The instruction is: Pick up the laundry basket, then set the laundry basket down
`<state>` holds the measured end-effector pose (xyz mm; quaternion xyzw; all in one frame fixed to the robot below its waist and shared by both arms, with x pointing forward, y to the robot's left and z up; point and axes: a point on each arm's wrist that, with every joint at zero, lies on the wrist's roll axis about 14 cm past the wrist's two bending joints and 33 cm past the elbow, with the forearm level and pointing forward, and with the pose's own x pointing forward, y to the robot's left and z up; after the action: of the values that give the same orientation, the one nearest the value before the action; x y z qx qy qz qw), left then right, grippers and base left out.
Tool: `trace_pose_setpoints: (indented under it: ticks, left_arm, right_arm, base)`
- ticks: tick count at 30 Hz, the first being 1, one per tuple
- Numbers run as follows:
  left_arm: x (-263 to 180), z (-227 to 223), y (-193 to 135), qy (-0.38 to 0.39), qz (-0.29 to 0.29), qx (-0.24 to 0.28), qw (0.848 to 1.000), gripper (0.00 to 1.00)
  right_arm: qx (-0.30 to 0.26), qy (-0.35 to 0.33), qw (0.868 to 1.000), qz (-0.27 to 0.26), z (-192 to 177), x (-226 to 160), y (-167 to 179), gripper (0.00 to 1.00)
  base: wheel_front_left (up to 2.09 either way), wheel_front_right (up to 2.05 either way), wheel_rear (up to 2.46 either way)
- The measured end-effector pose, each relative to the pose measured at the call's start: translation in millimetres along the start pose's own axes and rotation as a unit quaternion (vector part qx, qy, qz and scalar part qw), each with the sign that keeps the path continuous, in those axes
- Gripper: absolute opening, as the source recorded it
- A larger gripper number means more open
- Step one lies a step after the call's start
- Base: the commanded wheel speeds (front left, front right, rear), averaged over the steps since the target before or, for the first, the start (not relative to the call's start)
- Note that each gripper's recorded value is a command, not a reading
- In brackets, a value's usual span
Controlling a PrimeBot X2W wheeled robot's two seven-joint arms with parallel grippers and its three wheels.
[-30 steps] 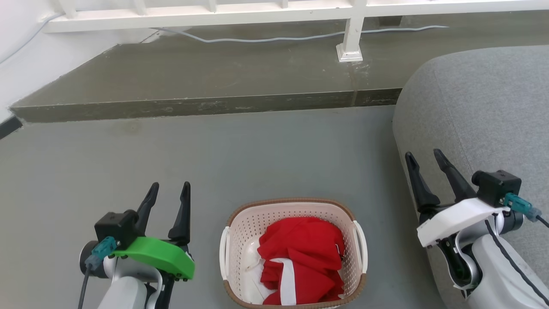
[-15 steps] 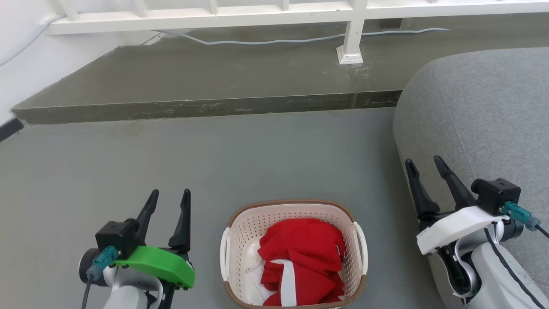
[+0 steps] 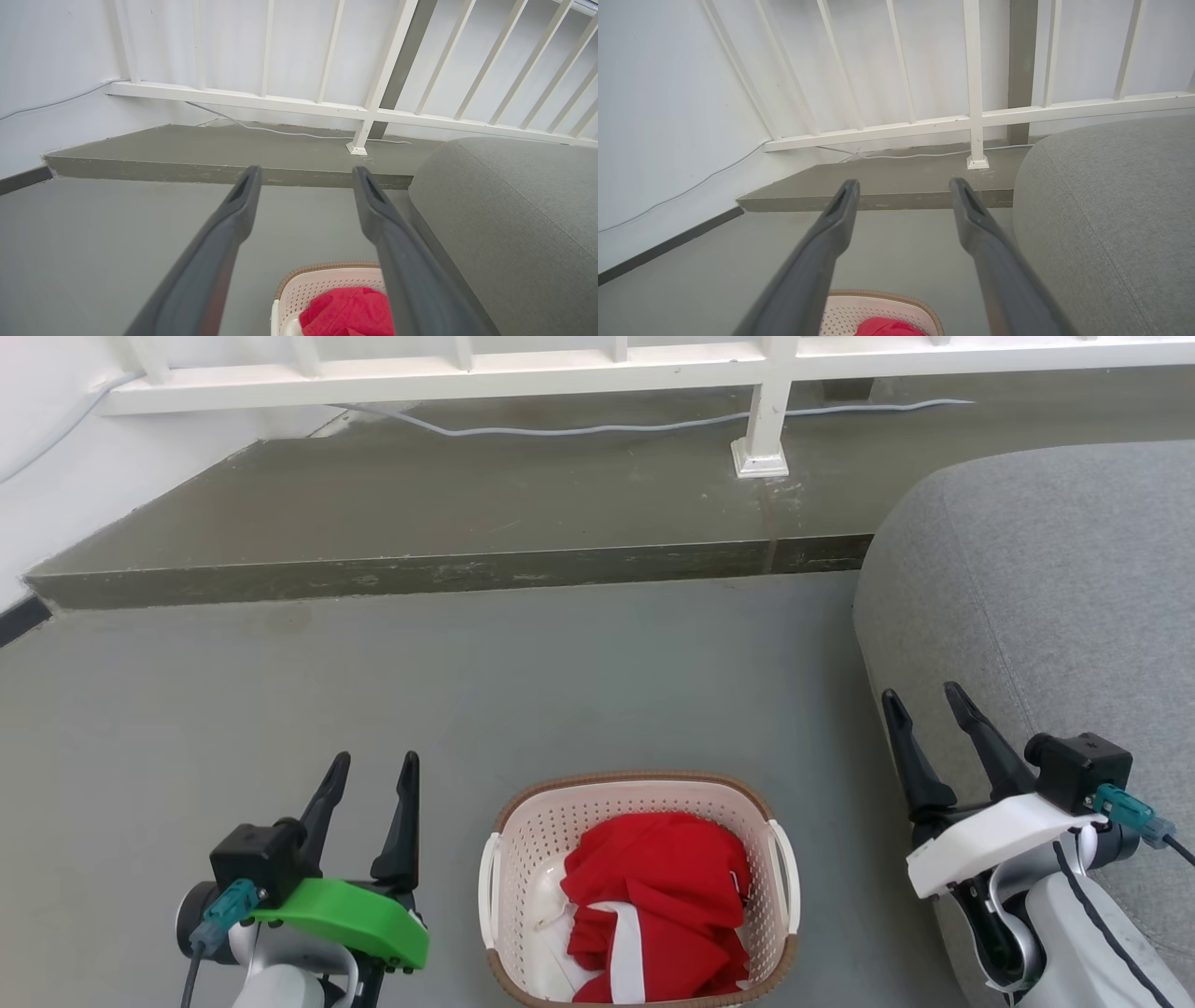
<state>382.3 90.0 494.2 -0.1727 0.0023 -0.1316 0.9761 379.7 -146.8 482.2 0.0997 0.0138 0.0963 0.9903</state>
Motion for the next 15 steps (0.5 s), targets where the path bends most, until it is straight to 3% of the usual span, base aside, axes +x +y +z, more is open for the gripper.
trace_pose_setpoints:
  ticks: [15]
  left_arm:
    - [-3.6, -2.5, 1.0, 0.003, 0.001, -0.001, 1.000, 1.00]
  right_arm:
    - [0.002, 0.001, 1.000, -0.003, -2.5, -4.2, -0.5, 1.00]
  base:
    - [0.00, 0.00, 0.00]
